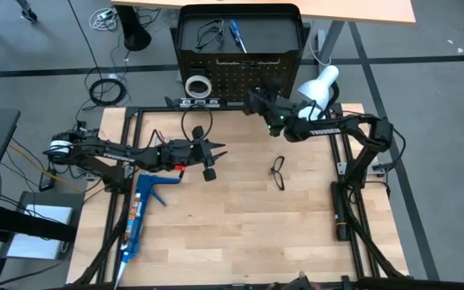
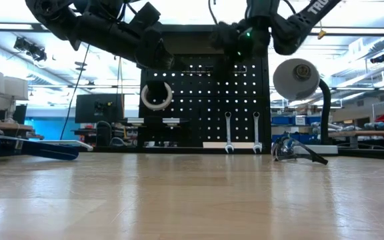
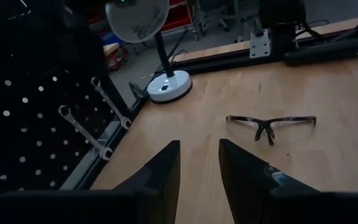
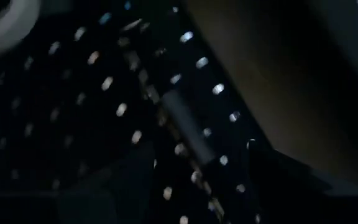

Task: Hang tools onto peg board
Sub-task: Unhang the rectangular tool from the peg board

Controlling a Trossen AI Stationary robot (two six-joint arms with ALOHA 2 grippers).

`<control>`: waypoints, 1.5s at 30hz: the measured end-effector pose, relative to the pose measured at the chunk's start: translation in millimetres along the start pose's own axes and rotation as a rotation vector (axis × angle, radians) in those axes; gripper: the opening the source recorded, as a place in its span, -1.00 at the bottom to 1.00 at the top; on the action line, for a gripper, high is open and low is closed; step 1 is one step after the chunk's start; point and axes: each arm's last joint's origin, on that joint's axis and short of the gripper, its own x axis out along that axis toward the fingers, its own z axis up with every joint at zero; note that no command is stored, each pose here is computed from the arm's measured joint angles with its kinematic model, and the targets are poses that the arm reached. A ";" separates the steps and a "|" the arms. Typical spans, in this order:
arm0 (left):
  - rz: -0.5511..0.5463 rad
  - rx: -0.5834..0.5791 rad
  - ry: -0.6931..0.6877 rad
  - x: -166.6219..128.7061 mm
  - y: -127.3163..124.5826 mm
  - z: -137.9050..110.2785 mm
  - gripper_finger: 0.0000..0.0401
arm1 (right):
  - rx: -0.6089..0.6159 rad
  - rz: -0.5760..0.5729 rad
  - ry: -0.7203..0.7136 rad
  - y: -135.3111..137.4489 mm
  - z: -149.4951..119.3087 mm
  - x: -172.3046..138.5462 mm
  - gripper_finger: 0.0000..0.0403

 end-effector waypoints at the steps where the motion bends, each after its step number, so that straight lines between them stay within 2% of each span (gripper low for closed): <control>1: 0.000 0.000 0.001 0.0 0.0 -0.1 -0.43 | 0.046 -0.006 -0.012 -3.8 3.9 2.5 0.28; 4: 0.000 0.000 0.000 0.0 0.0 0.0 -0.43 | 0.181 0.010 -0.063 -13.0 14.4 9.4 0.30; 6: 0.000 -0.001 -0.001 0.0 0.0 0.1 -0.43 | 0.228 0.033 -0.081 -17.0 19.3 13.8 0.32; 10: -0.001 -0.003 0.004 0.0 -0.1 -0.4 -0.43 | 0.272 0.040 -0.072 -23.7 22.7 20.8 0.37; 13: -0.001 -0.005 0.004 0.0 -0.1 -0.4 -0.43 | 0.284 0.056 -0.056 -23.7 19.1 25.0 0.43; 17: -0.001 -0.006 0.004 0.0 -0.1 -0.4 -0.43 | 0.358 0.090 -0.019 -21.6 10.3 31.2 0.51; 26: -0.003 -0.003 0.015 0.0 -0.3 -1.5 -0.43 | 0.361 0.105 0.017 -24.3 -5.7 44.0 0.56; 38: -0.004 -0.004 0.017 0.0 -0.4 -1.6 -0.43 | 0.390 0.159 0.019 -23.1 -14.2 49.7 0.55; 45: -0.004 -0.005 0.017 0.0 -0.4 -1.6 -0.43 | 0.452 0.188 0.012 -22.0 -15.3 50.4 0.54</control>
